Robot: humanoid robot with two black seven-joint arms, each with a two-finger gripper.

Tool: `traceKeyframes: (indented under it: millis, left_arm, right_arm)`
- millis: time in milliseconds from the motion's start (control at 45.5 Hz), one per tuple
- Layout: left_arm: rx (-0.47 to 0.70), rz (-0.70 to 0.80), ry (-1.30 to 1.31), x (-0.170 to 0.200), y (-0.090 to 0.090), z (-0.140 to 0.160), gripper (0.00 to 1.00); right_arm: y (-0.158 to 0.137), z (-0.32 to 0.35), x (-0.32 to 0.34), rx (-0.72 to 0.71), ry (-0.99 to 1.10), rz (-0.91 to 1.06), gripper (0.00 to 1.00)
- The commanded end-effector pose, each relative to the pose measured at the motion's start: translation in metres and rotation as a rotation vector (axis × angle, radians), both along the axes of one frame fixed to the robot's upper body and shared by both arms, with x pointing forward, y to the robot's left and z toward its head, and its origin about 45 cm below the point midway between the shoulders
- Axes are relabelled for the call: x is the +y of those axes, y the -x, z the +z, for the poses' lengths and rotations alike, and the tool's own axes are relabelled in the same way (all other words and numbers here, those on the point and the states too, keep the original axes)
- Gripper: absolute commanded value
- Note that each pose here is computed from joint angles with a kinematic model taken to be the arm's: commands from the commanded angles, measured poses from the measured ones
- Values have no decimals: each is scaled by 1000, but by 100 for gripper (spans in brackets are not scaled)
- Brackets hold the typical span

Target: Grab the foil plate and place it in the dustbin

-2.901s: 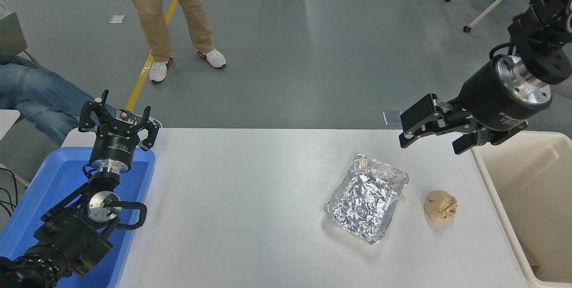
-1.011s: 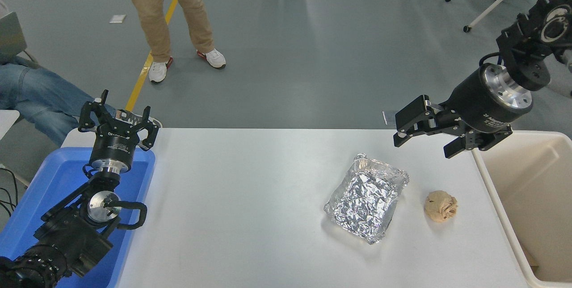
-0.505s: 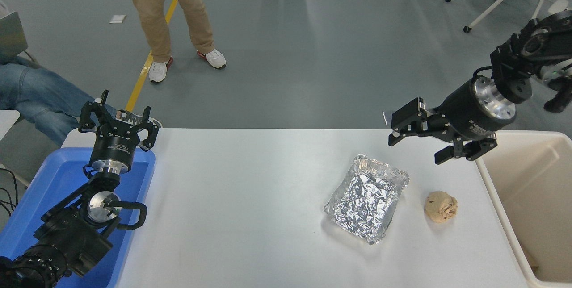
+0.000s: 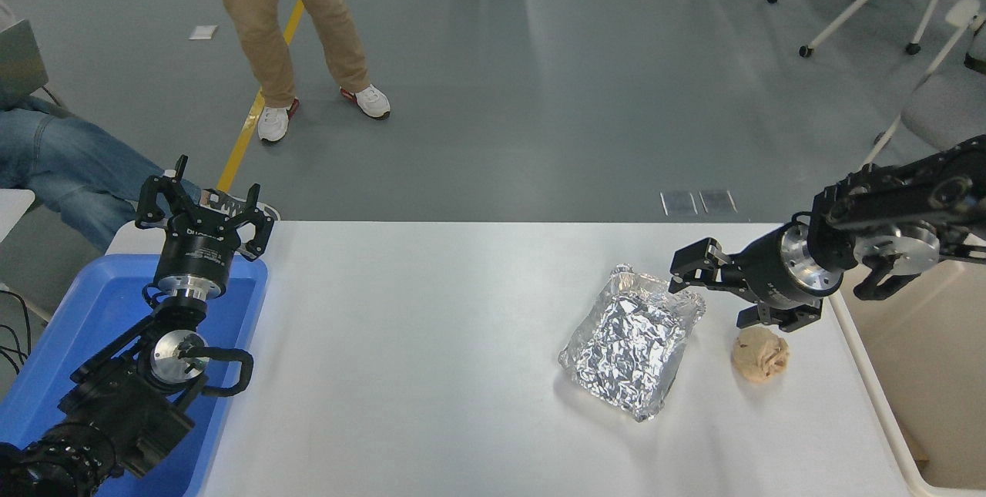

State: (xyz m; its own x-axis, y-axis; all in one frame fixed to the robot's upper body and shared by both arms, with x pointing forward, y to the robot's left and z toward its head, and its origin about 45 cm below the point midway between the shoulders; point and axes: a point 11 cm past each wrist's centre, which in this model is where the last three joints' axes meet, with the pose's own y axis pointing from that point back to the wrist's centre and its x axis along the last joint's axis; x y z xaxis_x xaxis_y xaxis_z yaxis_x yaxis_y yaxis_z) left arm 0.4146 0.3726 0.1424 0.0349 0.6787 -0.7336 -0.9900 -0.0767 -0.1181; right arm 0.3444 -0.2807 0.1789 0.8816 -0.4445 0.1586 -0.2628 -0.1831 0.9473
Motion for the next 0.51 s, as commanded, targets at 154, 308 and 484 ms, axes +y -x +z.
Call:
traceKeyframes:
  millis: [154,308,484]
  left_arm:
    - [-1,1,0,0,0,0,99]
    - [-1,1,0,0,0,0,99]
    - [0,-1,0,0,0,0,99]
  right_arm:
    - [11,-62,-6,-24,27,-78,100]
    - [12,-77,-4,-45,39,-94,100]
    - [17,-92,-4,-56,52,-113,100]
